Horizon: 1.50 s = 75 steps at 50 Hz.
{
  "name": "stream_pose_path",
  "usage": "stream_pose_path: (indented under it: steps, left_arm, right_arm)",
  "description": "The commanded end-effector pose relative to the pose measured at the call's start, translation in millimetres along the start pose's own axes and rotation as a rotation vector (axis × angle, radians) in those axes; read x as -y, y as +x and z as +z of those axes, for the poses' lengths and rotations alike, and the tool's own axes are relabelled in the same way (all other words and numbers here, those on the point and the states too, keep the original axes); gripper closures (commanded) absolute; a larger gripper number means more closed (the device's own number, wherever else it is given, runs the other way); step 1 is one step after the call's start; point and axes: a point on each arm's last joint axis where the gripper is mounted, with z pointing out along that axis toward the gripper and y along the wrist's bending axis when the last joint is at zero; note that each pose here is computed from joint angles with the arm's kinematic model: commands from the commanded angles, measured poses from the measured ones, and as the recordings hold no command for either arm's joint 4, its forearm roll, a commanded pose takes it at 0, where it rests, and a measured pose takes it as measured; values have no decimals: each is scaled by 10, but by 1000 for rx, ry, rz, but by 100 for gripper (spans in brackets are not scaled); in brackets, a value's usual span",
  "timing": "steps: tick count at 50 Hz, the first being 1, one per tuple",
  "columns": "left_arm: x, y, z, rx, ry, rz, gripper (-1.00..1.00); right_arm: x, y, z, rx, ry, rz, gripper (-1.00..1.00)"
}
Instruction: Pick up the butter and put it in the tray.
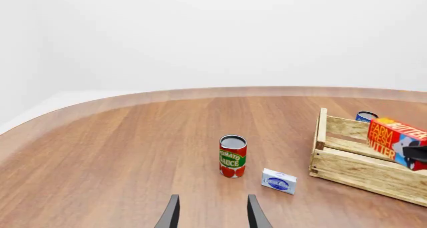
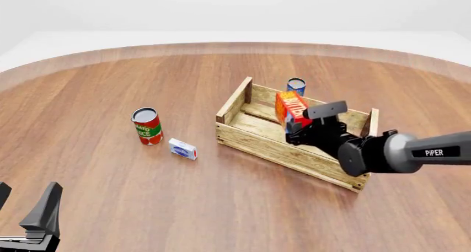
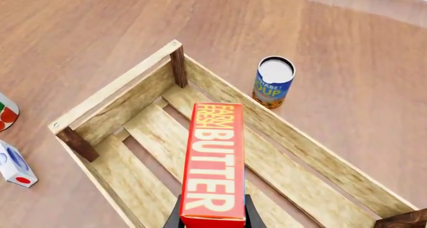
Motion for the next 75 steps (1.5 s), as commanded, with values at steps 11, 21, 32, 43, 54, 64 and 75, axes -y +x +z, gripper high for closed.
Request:
stream_pose_path:
  steps: [11,21,32,43,54,64,75]
  left_arm:
    - [0,0,0,0,0,0,-100]
    - [0,0,0,0,0,0,-100]
    - [0,0,0,0,0,0,-100]
    - [0,0,0,0,0,0,-100]
    - [0,0,0,0,0,0,-100]
    - [0,0,0,0,0,0,-100]
    - [0,0,0,0,0,0,-100]
  right_arm:
    - [15,-15,27,14,3,30,100]
    - [3,1,28,8,0,32,100]
    - [40,-18,38,11,9,50,-100]
    - [56,-15,14,15,13,57,-100]
    - [57,-46,-33,26,13,60,-100]
    - [67,-82,-94,35,16,56,-100]
    - [69,-114,-168,44,16,52,-100]
